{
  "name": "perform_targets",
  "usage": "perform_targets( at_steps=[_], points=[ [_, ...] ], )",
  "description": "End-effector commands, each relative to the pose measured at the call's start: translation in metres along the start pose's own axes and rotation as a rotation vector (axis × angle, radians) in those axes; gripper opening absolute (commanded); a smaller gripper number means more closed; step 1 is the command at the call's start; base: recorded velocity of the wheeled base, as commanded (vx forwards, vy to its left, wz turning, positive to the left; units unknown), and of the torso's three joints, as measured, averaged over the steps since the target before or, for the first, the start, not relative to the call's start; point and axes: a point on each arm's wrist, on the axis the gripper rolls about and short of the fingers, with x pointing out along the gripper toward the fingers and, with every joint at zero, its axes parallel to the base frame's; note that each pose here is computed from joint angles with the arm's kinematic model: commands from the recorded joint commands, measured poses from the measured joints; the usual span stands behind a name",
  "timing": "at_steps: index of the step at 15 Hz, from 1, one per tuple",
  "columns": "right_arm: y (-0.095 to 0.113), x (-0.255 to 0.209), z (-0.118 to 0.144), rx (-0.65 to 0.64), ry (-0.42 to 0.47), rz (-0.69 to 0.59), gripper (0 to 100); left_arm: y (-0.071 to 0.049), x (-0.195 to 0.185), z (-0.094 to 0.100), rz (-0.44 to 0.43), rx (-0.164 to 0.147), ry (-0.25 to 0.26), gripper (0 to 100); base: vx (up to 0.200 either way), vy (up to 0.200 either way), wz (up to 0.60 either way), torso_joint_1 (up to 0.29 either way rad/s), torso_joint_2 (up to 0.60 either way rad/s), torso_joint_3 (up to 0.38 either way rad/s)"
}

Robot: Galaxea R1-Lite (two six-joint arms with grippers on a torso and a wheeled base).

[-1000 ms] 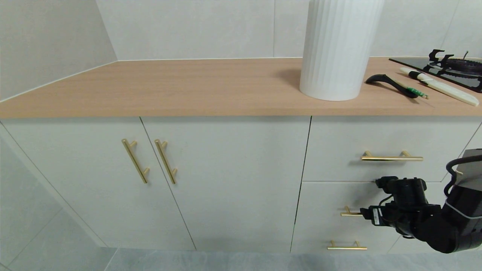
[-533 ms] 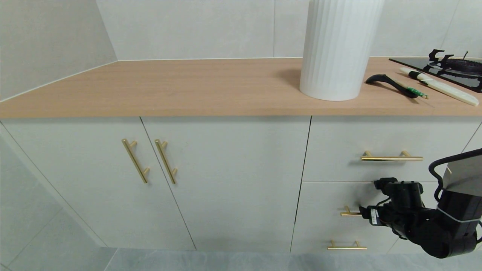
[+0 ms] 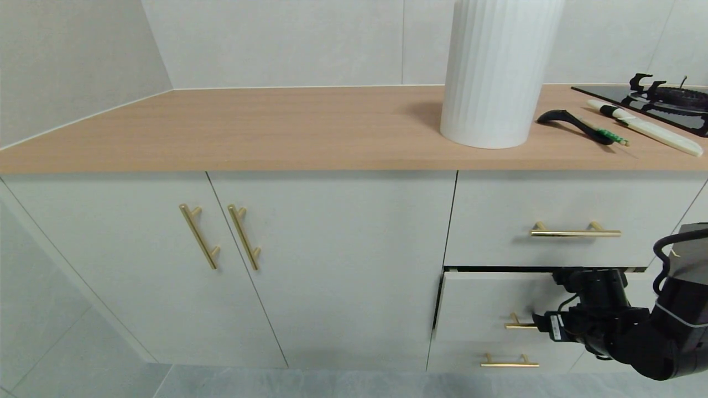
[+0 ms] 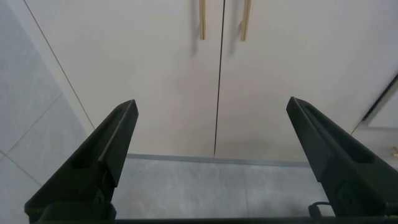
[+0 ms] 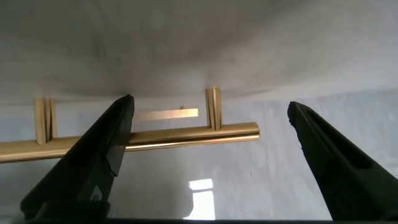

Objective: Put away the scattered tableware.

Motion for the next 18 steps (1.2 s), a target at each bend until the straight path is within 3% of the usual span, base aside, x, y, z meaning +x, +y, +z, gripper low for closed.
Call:
perform_targets(
  at_steps=[1, 3, 4, 6, 8, 9, 13, 18],
  points=[
    [-0.005, -0.024, 0.01, -0.027, 0.006, 0.027, 100, 0.0, 0.0, 0.0, 0.001, -0.001, 0.001, 100, 0.0, 0.0, 0.0, 0.0, 0.0, 0.0],
    [-0.01, -0.047, 0.018, -0.049, 0.011, 0.051, 100, 0.0, 0.0, 0.0, 0.001, 0.0, 0.001, 100, 0.0, 0.0, 0.0, 0.0, 0.0, 0.0],
    [-0.017, -0.104, 0.034, -0.075, 0.013, 0.135, 100, 0.0, 0.0, 0.0, 0.001, 0.0, 0.001, 100, 0.0, 0.0, 0.0, 0.0, 0.0, 0.0],
    [-0.025, -0.166, 0.047, -0.103, 0.004, 0.22, 100, 0.0, 0.0, 0.0, 0.001, 0.0, 0.001, 100, 0.0, 0.0, 0.0, 0.0, 0.0, 0.0],
    [-0.032, -0.205, 0.054, -0.111, -0.025, 0.26, 100, 0.0, 0.0, 0.0, 0.001, 0.0, 0.001, 100, 0.0, 0.0, 0.0, 0.0, 0.0, 0.0],
    [-0.037, -0.223, 0.057, -0.101, -0.084, 0.264, 100, 0.0, 0.0, 0.0, 0.001, 0.0, 0.001, 100, 0.0, 0.0, 0.0, 0.0, 0.0, 0.0],
    [-0.03, -0.206, 0.064, -0.072, -0.093, 0.266, 100, 0.0, 0.0, 0.0, 0.001, 0.0, 0.001, 100, 0.0, 0.0, 0.0, 0.0, 0.0, 0.0],
    [-0.007, -0.147, 0.057, -0.043, -0.069, 0.253, 100, 0.0, 0.0, 0.0, 0.001, 0.0, 0.001, 100, 0.0, 0.0, 0.0, 0.0, 0.0, 0.0]
  ],
)
